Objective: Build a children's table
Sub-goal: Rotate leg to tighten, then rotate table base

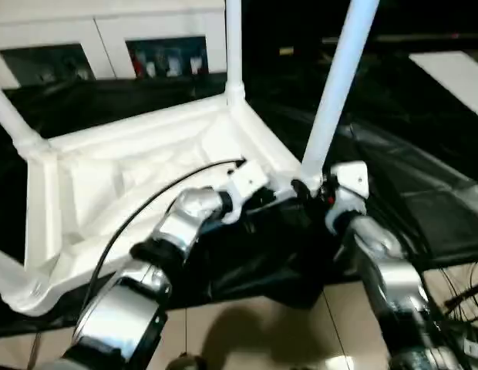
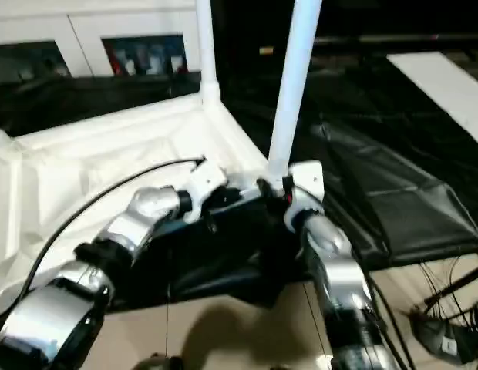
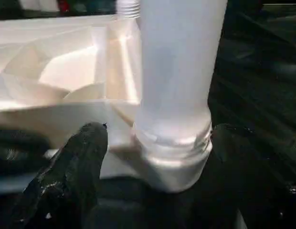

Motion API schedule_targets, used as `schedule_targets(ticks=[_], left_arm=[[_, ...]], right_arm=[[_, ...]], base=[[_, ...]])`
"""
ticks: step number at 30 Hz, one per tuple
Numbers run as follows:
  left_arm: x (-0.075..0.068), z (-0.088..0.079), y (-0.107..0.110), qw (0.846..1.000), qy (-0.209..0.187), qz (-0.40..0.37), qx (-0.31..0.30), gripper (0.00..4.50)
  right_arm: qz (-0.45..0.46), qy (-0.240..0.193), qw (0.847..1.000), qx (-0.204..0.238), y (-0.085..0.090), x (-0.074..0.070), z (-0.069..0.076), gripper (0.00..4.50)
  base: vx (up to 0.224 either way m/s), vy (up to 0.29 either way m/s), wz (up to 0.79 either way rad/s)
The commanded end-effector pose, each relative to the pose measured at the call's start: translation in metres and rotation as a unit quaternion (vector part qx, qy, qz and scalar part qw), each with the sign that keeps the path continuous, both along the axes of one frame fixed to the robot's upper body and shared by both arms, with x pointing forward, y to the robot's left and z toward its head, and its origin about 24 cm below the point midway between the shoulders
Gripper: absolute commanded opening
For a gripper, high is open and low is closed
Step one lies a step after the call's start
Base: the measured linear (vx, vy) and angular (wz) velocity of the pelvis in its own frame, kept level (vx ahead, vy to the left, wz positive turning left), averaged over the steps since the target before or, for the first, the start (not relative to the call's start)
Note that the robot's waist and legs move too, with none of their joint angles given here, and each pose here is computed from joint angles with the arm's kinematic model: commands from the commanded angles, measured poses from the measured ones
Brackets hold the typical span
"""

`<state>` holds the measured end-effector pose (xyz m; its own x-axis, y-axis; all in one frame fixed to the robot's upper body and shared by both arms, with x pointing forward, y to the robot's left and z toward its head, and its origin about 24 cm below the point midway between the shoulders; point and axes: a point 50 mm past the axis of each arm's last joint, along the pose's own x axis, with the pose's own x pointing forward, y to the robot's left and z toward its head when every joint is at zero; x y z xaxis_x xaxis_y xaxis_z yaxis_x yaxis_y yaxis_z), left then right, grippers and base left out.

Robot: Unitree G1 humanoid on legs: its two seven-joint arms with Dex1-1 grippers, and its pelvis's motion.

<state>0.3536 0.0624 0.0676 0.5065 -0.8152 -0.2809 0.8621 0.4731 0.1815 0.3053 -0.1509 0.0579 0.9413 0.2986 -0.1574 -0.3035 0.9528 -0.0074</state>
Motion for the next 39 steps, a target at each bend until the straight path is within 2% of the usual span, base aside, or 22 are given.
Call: schedule_targets(ticks=[1, 6, 9, 10, 11, 14, 15, 19, 21, 24, 29, 30, 31, 32, 34, 35, 37, 39], left_arm=[[0.002, 0.029, 0.003, 0.998, -0.03, -0.029, -0.04, 0.57], [-0.008, 0.037, 0.021, 0.997, -0.008, -0.059, -0.039, 0.88], [-0.037, 0.035, 0.051, 0.99, 0.061, -0.127, 0.006, 1.02], [-0.045, 0.035, 0.057, 0.987, 0.075, -0.14, 0.018, 1.32], [-0.051, 0.035, 0.063, 0.985, 0.084, -0.144, 0.031, 1.32], [-0.056, 0.034, 0.071, 0.984, 0.094, -0.143, 0.049, 1.4], [-0.059, 0.033, 0.075, 0.984, 0.098, -0.139, 0.061, 1.68], [-0.076, 0.027, 0.094, 0.981, 0.122, -0.101, 0.112, 1.85], [-0.078, 0.026, 0.096, 0.981, 0.123, -0.095, 0.116, 2.1], [-0.085, 0.022, 0.101, 0.981, 0.128, -0.049, 0.138, 2.2], [-0.092, 0.012, 0.105, 0.977, 0.135, -0.027, 0.164, 2.64], [-0.092, 0.012, 0.105, 0.977, 0.135, -0.027, 0.164, 2.74], [-0.094, 0.006, 0.113, 0.972, 0.133, 0.001, 0.192, 2.87], [-0.094, 0.005, 0.117, 0.97, 0.13, 0.015, 0.204, 2.97], [-0.094, 0.005, 0.12, 0.969, 0.127, 0.025, 0.211, 3.1], [-0.093, 0.005, 0.123, 0.968, 0.125, 0.035, 0.215, 3.3], [-0.092, 0.005, 0.128, 0.965, 0.121, 0.047, 0.227, 3.3], [-0.092, 0.005, 0.129, 0.964, 0.12, 0.052, 0.233, 3.52]], right_arm=[[0.036, -0.006, 0.999, -0.009, 0.008, -0.007, 0.008, 3.83], [0.072, 0.002, 0.997, -0.013, 0.012, -0.016, 0.01, 3.83], [0.107, -0.006, 0.994, -0.005, 0.02, -0.014, 0.017, 3.83], [0.115, -0.008, 0.993, -0.003, 0.023, -0.013, 0.019, 3.83], [0.123, -0.01, 0.992, -0.002, 0.025, -0.011, 0.021, 3.83], [0.133, -0.01, 0.991, 0.0, 0.028, -0.01, 0.024, 3.83], [0.135, -0.009, 0.991, 0.001, 0.029, -0.009, 0.025, 3.83], [0.184, -0.001, 0.983, 0.017, 0.04, 0.0, 0.031, 3.83], [0.194, 0.001, 0.981, 0.019, 0.042, 0.001, 0.031, 3.83], [0.208, -0.005, 0.978, 0.0, 0.05, 0.013, 0.033, 3.83], [0.171, -0.013, 0.985, 0.005, 0.053, 0.033, 0.039, 3.83], [0.171, -0.013, 0.985, 0.005, 0.053, 0.033, 0.039, 3.83], [0.14, -0.016, 0.99, 0.015, 0.053, 0.046, 0.043, 3.83], [0.127, -0.016, 0.992, 0.02, 0.052, 0.051, 0.044, 3.83], [0.117, -0.015, 0.993, 0.026, 0.051, 0.054, 0.045, 3.83], [0.106, -0.015, 0.994, 0.03, 0.049, 0.057, 0.045, 3.83], [0.087, -0.013, 0.996, 0.03, 0.044, 0.061, 0.044, 3.83], [0.079, -0.012, 0.996, 0.029, 0.042, 0.063, 0.044, 3.83]], base=[[0.0, 0.0, 0.0], [0.0, 0.0, 0.0], [0.0, 0.0, 0.0], [0.0, 0.0, 0.0], [0.0, 0.0, 0.0], [0.0, 0.0, 0.0], [0.0, 0.0, 0.0], [0.0, 0.0, 0.0], [0.0, 0.0, 0.0], [0.0, 0.0, 0.0], [0.0, 0.0, 0.0], [0.0, 0.0, 0.0], [0.0, 0.0, 0.0], [0.0, 0.0, 0.0], [0.0, 0.0, 0.0], [0.0, 0.0, 0.0], [0.0, 0.0, 0.0], [0.0, 0.0, 0.0]])
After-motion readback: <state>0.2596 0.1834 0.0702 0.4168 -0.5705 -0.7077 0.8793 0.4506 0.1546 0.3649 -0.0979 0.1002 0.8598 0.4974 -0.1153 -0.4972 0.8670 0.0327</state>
